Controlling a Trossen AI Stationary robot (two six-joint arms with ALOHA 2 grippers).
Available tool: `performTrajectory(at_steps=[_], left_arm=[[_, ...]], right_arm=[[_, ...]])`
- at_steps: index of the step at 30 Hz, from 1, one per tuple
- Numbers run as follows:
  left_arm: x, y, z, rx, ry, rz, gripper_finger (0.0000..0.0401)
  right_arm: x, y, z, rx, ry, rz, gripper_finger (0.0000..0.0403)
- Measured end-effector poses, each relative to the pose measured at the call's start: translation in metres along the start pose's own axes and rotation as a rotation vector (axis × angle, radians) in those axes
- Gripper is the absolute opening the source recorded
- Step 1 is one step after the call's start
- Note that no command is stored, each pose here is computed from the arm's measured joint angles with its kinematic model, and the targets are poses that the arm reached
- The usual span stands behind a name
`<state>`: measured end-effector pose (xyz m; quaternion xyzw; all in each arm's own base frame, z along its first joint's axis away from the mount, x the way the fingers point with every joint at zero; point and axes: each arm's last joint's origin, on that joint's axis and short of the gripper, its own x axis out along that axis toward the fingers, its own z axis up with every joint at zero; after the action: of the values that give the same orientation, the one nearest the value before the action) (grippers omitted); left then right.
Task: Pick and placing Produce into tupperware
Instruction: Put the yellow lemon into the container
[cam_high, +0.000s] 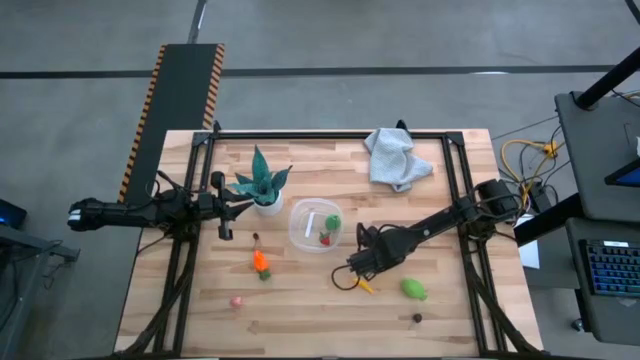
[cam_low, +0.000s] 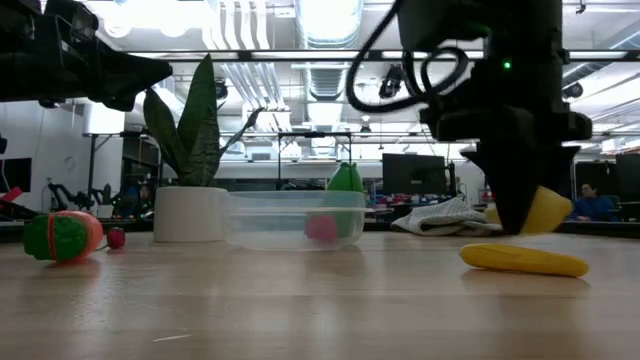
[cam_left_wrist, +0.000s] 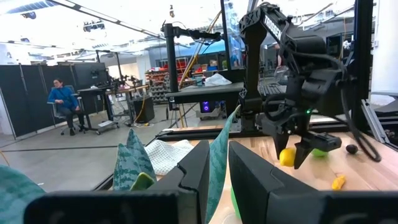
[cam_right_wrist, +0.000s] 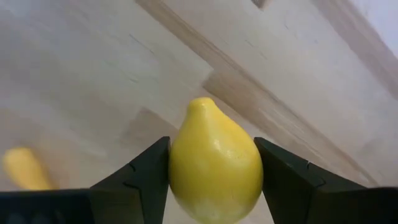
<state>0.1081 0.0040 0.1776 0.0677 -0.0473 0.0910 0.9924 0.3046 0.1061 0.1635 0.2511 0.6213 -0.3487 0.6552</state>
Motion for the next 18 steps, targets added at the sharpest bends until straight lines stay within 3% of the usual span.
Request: performTrajectory(at_steps=[18], left_arm=[[0.000,0.000,0.000,0.000,-0.001,0.000,0.0048]], right_arm=[[-0.062,0.031,0.032,-0.155,-0.318,0.160,0.0197]])
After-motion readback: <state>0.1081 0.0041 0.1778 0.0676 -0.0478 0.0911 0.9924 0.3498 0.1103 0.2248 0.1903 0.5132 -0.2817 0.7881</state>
